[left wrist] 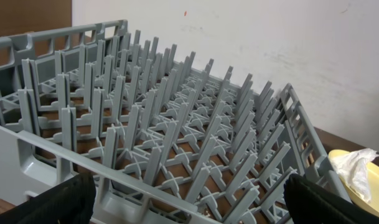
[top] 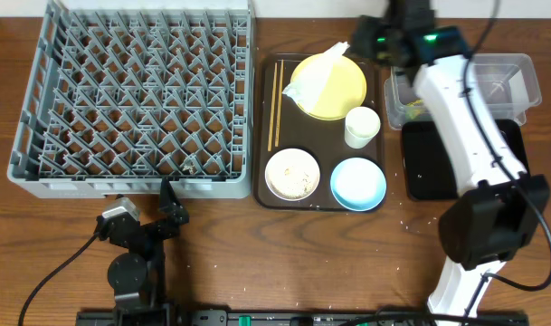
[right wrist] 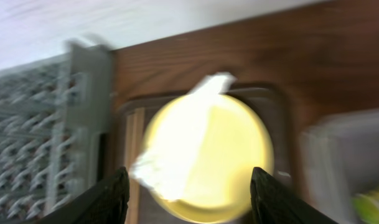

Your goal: Sort waste into correct bins and load items into the dishwasher

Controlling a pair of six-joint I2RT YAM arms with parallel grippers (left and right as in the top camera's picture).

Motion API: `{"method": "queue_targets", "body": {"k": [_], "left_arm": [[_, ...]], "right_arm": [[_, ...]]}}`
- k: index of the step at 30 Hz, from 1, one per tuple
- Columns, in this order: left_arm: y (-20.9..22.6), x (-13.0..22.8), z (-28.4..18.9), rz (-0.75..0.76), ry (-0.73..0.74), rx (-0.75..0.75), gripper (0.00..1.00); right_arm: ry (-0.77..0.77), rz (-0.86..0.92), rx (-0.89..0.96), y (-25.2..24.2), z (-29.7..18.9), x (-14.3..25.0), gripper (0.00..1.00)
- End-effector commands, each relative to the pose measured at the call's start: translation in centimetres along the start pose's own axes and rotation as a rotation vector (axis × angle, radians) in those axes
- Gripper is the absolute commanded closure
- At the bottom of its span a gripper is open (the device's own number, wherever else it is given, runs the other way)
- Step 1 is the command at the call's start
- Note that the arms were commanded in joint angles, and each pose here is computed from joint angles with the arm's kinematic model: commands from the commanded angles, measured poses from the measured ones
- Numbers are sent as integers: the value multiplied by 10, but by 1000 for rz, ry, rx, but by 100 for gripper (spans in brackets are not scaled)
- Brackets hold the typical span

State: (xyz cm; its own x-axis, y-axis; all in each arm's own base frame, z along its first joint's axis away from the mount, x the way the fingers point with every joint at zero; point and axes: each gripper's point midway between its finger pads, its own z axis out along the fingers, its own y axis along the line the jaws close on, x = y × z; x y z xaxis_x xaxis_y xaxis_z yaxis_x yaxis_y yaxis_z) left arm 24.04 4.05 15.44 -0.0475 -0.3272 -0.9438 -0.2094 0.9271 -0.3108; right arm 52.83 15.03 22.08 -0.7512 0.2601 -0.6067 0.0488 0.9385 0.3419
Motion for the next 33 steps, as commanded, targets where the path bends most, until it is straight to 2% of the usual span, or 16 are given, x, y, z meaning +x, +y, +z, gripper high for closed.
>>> {"method": "queue_targets", "body": {"k": [1, 7, 20, 33], "left_arm": [[7, 17, 2, 15, 39, -23, 2], [7, 17, 2, 15, 39, -23, 2], [7, 17, 2, 15, 39, -23, 2], [7, 17, 2, 15, 39, -23, 2]], "right_arm": [[-16, -68, 3, 25, 13, 7, 41], [15, -109, 18, 43, 54, 27, 40], [185, -135, 106, 6, 151, 94, 39], [228, -148, 135, -9, 180, 119, 48]]}}
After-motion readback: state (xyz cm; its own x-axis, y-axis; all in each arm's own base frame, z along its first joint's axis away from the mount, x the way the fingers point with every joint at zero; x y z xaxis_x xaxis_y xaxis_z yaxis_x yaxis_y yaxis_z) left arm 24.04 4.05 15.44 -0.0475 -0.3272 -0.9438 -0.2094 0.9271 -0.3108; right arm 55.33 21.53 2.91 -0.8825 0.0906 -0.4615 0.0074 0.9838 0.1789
